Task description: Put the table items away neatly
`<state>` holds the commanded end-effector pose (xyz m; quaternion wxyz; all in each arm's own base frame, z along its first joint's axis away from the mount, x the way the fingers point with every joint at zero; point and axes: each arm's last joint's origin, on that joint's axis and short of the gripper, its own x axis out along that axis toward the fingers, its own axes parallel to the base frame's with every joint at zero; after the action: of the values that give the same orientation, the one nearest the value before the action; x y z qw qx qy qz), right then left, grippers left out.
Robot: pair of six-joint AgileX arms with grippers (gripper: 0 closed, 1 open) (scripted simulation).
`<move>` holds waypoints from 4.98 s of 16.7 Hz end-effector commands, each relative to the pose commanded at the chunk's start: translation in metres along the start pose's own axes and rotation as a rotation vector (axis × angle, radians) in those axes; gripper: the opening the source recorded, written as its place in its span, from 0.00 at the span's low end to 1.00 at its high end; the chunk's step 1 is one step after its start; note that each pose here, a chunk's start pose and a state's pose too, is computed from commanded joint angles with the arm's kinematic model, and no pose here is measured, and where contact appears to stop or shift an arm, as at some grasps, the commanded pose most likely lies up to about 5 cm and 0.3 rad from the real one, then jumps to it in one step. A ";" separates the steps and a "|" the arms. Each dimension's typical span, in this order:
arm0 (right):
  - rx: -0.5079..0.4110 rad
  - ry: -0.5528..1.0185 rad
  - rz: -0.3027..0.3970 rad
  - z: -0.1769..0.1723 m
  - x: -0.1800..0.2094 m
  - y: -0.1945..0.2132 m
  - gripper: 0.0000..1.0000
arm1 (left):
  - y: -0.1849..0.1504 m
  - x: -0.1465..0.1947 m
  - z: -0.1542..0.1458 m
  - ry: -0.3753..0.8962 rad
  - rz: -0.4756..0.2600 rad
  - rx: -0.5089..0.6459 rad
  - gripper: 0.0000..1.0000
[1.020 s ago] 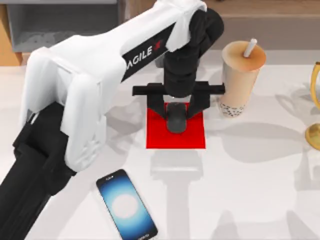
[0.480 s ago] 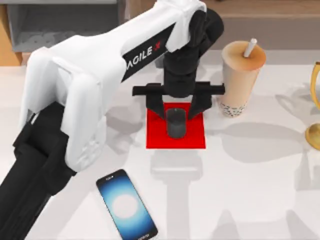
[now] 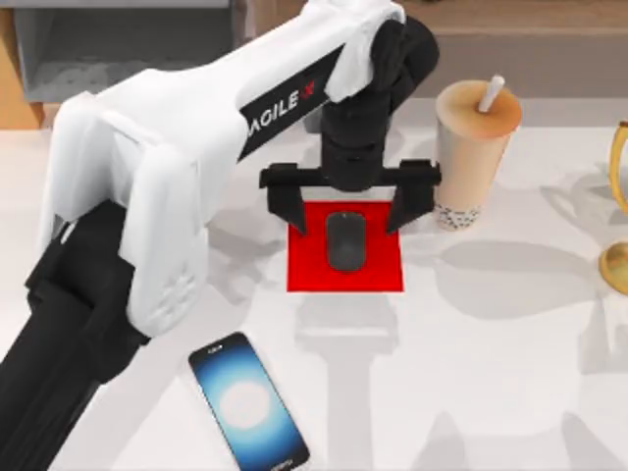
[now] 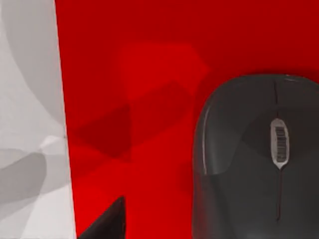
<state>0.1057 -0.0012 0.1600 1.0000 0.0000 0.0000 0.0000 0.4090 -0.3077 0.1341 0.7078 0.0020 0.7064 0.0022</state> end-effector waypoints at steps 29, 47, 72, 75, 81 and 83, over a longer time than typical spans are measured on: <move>0.000 0.000 0.000 0.000 0.000 0.000 1.00 | 0.099 -0.038 -0.185 0.004 -0.004 -0.479 1.00; 0.000 0.000 0.000 0.000 0.000 0.000 1.00 | 0.098 0.032 -0.185 0.004 -0.004 -0.479 1.00; 0.000 0.000 0.000 0.000 0.000 0.000 1.00 | 0.100 0.012 -0.186 0.001 -0.004 -0.465 0.00; 0.000 0.000 0.000 0.000 0.000 0.000 1.00 | 0.101 -0.004 -0.186 0.002 -0.003 -0.465 0.00; 0.000 0.000 0.000 0.000 0.000 0.000 1.00 | 0.101 -0.008 -0.187 0.000 -0.001 -0.461 0.00; 0.000 0.000 0.000 0.000 0.000 0.000 1.00 | 0.097 -0.013 -0.193 -0.042 -0.003 -0.424 0.00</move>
<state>0.1057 -0.0012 0.1600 1.0000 0.0000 0.0000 0.0000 0.2161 -0.2106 0.1468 0.7069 -0.1480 0.6752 0.1497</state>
